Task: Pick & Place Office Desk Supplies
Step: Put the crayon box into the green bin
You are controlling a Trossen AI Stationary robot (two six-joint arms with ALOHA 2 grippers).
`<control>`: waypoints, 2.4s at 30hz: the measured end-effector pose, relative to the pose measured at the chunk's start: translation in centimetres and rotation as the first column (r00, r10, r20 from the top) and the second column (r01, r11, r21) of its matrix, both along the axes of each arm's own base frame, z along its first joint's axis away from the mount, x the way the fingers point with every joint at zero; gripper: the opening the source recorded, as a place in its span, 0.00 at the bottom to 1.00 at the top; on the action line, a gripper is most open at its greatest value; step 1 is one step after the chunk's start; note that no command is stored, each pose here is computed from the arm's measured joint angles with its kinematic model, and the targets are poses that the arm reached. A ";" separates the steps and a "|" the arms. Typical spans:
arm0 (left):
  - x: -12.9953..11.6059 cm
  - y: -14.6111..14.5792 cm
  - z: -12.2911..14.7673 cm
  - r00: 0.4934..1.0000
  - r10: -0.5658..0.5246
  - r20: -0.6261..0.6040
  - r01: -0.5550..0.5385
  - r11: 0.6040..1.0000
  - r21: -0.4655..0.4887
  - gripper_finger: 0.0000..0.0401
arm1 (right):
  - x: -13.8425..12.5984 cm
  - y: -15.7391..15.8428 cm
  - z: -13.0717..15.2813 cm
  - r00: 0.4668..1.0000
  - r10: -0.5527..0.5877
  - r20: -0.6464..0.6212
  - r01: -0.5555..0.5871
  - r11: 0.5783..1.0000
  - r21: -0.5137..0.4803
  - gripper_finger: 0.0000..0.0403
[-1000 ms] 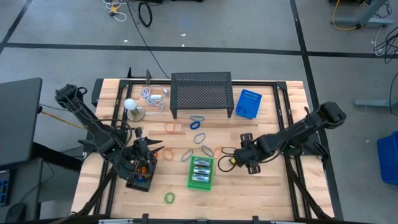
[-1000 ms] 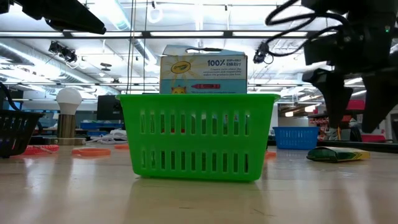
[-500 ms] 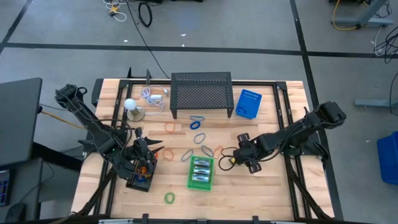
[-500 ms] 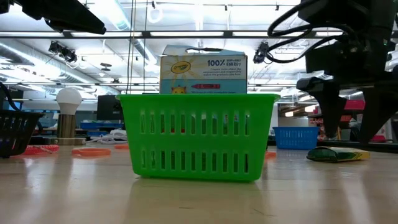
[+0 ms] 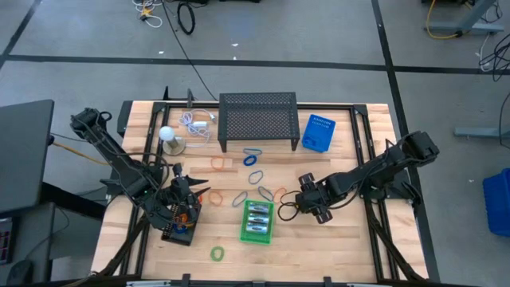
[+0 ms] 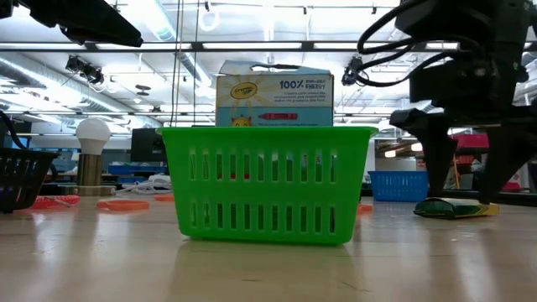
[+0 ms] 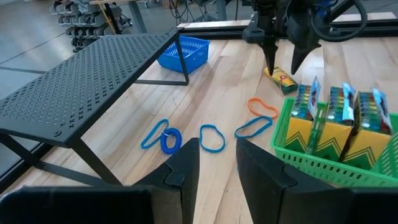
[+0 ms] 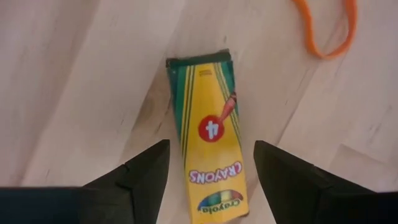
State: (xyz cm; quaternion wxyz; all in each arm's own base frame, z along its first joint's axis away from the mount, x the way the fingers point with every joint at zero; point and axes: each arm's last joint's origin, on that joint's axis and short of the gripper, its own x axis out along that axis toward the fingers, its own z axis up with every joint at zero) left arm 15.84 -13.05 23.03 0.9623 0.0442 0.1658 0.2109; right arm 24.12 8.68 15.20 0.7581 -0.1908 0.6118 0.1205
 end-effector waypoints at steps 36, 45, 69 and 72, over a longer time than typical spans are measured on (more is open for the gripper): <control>0.0 0.0 -0.1 1.000 0.001 -0.003 -0.001 1.000 -0.010 0.29 | 0.2 1.6 -1.9 0.999 0.029 -0.014 -0.030 0.998 -0.058 0.18; 0.0 0.0 -0.1 1.000 0.000 -0.004 0.000 1.000 -0.011 0.29 | 0.2 1.5 -1.9 1.000 0.016 -0.019 -0.017 0.998 -0.057 0.16; -0.1 0.0 -0.1 1.000 0.000 -0.006 0.000 1.000 -0.006 0.29 | -1.1 3.0 2.2 0.984 -0.079 0.158 0.060 0.991 0.120 0.16; -0.1 0.0 -0.1 1.000 0.000 -0.006 0.000 1.000 -0.005 0.29 | -0.8 3.6 3.2 0.965 -0.079 0.248 0.036 0.984 0.173 0.16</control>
